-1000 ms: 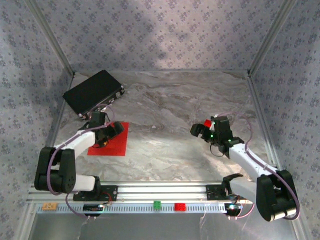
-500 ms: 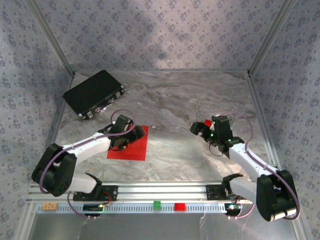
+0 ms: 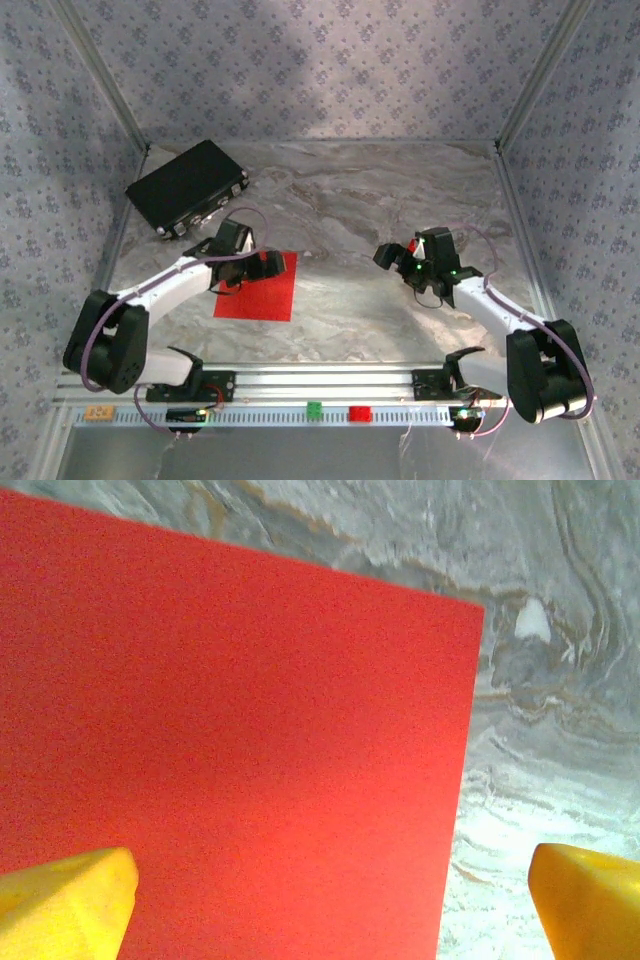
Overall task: Fold a paper plane with a square sheet of paper (pick it up from the middle)
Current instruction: Move the square sheet of paper to the center of the table.
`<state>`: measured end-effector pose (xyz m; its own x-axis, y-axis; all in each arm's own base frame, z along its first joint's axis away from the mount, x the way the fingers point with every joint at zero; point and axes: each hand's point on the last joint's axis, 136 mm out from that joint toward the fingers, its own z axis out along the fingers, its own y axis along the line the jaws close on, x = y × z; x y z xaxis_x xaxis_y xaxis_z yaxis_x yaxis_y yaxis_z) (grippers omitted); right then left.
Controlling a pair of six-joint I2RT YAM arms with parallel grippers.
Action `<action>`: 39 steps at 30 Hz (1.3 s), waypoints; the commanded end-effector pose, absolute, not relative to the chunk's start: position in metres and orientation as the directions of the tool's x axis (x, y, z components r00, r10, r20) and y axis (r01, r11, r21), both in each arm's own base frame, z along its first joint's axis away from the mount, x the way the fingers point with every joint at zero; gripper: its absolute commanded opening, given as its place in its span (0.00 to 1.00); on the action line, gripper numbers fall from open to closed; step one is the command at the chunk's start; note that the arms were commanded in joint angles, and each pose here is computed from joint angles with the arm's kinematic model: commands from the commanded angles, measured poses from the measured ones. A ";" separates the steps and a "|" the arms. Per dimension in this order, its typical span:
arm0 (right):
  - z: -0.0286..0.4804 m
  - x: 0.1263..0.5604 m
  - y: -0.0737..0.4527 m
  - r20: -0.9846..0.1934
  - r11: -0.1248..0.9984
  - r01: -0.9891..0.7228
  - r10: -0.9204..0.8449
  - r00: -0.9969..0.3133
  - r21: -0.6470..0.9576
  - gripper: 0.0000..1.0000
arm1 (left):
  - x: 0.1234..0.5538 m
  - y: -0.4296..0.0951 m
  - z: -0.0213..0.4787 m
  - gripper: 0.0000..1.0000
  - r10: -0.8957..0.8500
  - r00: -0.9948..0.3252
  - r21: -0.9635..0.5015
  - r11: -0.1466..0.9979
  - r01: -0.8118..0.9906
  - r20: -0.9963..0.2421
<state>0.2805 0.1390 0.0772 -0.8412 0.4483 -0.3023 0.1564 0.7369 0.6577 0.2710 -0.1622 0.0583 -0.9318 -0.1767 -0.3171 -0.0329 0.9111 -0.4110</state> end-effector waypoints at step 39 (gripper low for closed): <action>0.114 0.263 0.121 -0.348 0.670 0.143 0.542 -0.765 0.729 0.99 | 0.281 -0.225 0.068 1.00 -0.071 -0.926 -0.255 0.967 0.027 -0.370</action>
